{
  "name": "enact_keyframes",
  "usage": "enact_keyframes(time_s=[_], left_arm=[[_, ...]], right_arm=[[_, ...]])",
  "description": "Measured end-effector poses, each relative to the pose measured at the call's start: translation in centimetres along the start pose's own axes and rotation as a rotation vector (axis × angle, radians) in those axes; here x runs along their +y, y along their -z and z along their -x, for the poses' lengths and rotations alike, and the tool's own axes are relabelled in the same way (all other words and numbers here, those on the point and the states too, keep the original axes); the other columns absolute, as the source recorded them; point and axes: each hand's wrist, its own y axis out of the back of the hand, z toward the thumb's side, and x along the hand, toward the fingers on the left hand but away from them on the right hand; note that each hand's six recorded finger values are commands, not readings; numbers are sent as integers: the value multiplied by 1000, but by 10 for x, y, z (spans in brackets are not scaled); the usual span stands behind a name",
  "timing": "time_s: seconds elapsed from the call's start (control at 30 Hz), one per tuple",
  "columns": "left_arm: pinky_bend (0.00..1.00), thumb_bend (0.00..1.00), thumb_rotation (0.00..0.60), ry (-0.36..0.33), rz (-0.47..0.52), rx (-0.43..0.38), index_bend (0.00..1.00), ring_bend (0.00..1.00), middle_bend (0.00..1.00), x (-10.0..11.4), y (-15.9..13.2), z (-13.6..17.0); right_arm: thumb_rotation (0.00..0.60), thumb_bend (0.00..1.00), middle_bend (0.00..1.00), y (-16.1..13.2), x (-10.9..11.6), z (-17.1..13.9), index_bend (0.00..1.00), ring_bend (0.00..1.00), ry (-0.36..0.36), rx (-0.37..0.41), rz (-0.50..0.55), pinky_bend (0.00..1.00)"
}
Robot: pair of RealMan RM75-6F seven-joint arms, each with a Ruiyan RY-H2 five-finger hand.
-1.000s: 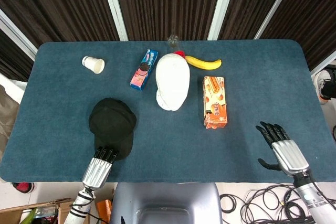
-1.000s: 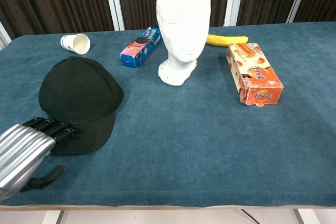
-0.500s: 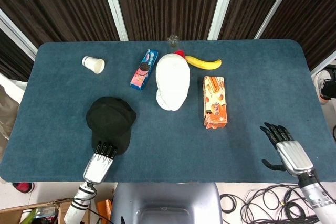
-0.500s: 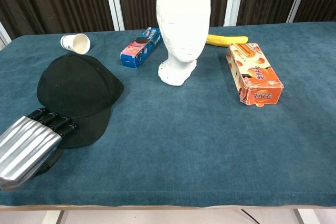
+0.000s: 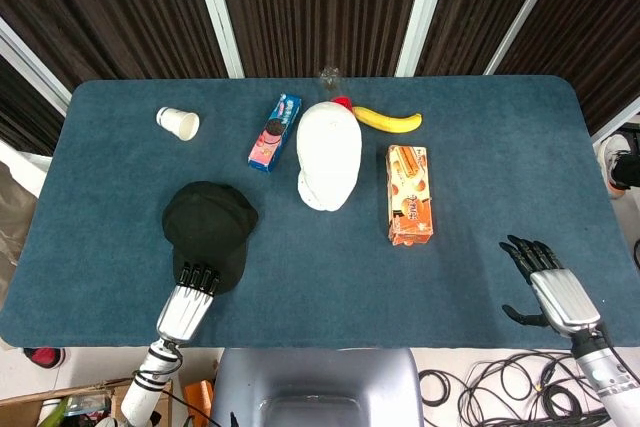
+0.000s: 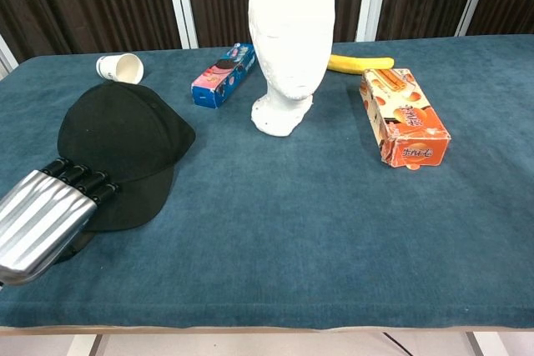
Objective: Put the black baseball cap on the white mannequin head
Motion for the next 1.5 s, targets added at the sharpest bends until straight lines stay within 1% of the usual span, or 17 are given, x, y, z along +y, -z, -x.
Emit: enact_keyframes(time_s=[0.13,0.27,0.37,0.5,0.67,0.8,0.9,1.0,1.2,1.33,1.43,1.5], left_arm=[[411,313,600,-2,-19,6,442,398,437,-3,6,-2],[443,369,600,-8,-24,5,486,434,494,-5,11,-5],[471,401,600,-30,-22,-1,536,471,545,-3,13,-9],[505,413,600,-64,-15,-6,611,527,618,2,16,-13],[521,438,600,-117,23,-23,699,581,704,10,17,-19],[523,455,600,-149,63,-19,725,594,732,15,21,-23],[524,484,600,-184,100,0,739,603,750,22,27,-24],[525,514,600,-235,145,44,753,609,769,30,39,-25],[526,546,600,-380,184,155,767,626,789,53,73,-25],[526,559,600,-498,157,217,771,629,798,71,102,-21],[526,567,600,-594,112,244,771,630,799,87,125,-21],[526,569,600,-640,89,252,771,630,799,95,136,-23]], right_arm=[[600,173,0,2,0,1,0,0,0,-5,7,0],[600,173,0,3,0,1,0,0,-2,-7,8,0],[600,173,0,4,-1,2,0,0,-5,-12,7,0],[600,173,0,4,-2,2,0,0,-7,-13,6,0],[600,173,0,4,-3,3,0,0,-11,-16,7,0],[600,173,0,4,-5,4,0,0,-14,-19,3,0],[600,173,0,5,-6,5,0,0,-16,-24,-1,0],[600,173,0,5,-7,6,0,0,-18,-26,-3,0],[600,174,0,3,-12,9,0,0,-31,-29,-11,0],[600,173,0,0,-14,11,0,0,-39,-24,-14,0],[600,173,0,0,-14,12,0,0,-39,-24,-11,0],[600,173,0,0,-13,11,0,0,-38,-24,-10,0]])
